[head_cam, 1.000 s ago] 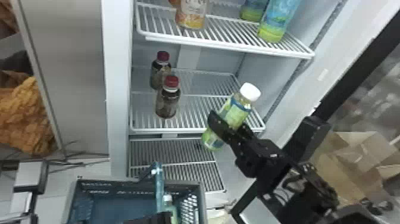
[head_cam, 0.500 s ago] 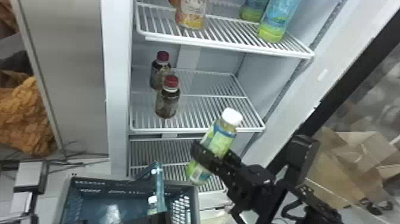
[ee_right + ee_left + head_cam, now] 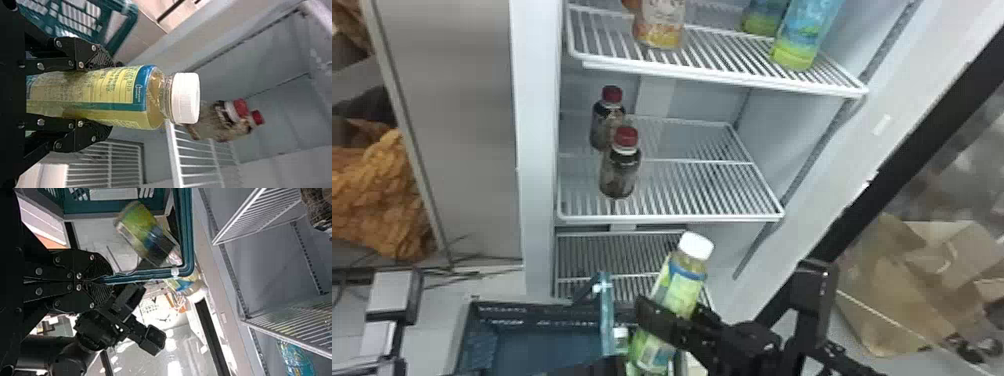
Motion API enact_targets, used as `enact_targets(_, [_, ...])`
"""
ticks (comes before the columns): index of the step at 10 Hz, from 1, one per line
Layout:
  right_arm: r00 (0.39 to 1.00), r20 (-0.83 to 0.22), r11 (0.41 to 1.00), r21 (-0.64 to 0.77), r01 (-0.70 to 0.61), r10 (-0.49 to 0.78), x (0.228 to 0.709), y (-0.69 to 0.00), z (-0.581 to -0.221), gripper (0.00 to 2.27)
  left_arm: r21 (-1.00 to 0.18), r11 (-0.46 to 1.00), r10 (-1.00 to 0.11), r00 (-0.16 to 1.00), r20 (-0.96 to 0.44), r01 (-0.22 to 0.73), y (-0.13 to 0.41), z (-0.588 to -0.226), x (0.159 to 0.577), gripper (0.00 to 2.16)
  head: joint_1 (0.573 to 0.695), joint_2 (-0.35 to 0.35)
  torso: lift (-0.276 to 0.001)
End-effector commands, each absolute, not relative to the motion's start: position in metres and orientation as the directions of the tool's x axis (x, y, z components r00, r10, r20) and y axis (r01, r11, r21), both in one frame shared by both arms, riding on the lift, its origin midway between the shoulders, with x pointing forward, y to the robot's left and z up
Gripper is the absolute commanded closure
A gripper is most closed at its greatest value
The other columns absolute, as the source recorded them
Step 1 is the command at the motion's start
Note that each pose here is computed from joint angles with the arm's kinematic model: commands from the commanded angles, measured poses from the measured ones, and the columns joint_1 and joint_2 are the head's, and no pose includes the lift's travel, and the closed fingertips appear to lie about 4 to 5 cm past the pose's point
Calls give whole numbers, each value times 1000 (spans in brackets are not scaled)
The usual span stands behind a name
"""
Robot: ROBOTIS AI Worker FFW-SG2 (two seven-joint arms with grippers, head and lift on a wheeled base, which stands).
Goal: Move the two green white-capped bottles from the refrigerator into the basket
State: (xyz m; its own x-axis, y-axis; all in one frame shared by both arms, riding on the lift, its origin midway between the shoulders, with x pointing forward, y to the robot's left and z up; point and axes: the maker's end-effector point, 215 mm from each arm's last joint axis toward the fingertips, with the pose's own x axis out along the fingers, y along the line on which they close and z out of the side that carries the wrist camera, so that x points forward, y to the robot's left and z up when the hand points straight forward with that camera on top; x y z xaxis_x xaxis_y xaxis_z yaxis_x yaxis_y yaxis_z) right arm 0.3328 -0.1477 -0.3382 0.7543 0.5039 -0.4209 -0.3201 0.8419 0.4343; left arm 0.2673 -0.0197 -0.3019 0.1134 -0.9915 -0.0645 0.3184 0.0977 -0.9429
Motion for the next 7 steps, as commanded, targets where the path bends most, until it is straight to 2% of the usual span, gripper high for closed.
enact_targets(1, [716, -456, 828, 463, -316, 528, 324, -140, -354, 825, -943, 98, -991, 114, -65, 317, -19, -302, 267, 1134, 695, -325, -263])
enact_targets(5, [622, -516, 792, 523, -316, 589, 311, -127, -387, 812, -943, 98, -991, 114, -65, 317, -20, -302, 267, 1134, 695, -303, -263])
enact_targets(6, [618, -514, 787, 530, -316, 595, 311, -125, -388, 768, -944, 98, -991, 114, -65, 315, -19, -303, 267, 1134, 695, -299, -263])
enact_targets(7, [620, -513, 788, 529, -316, 593, 312, -126, -387, 631, -944, 98, -991, 114, -65, 315, -19, -303, 267, 1134, 695, -296, -263])
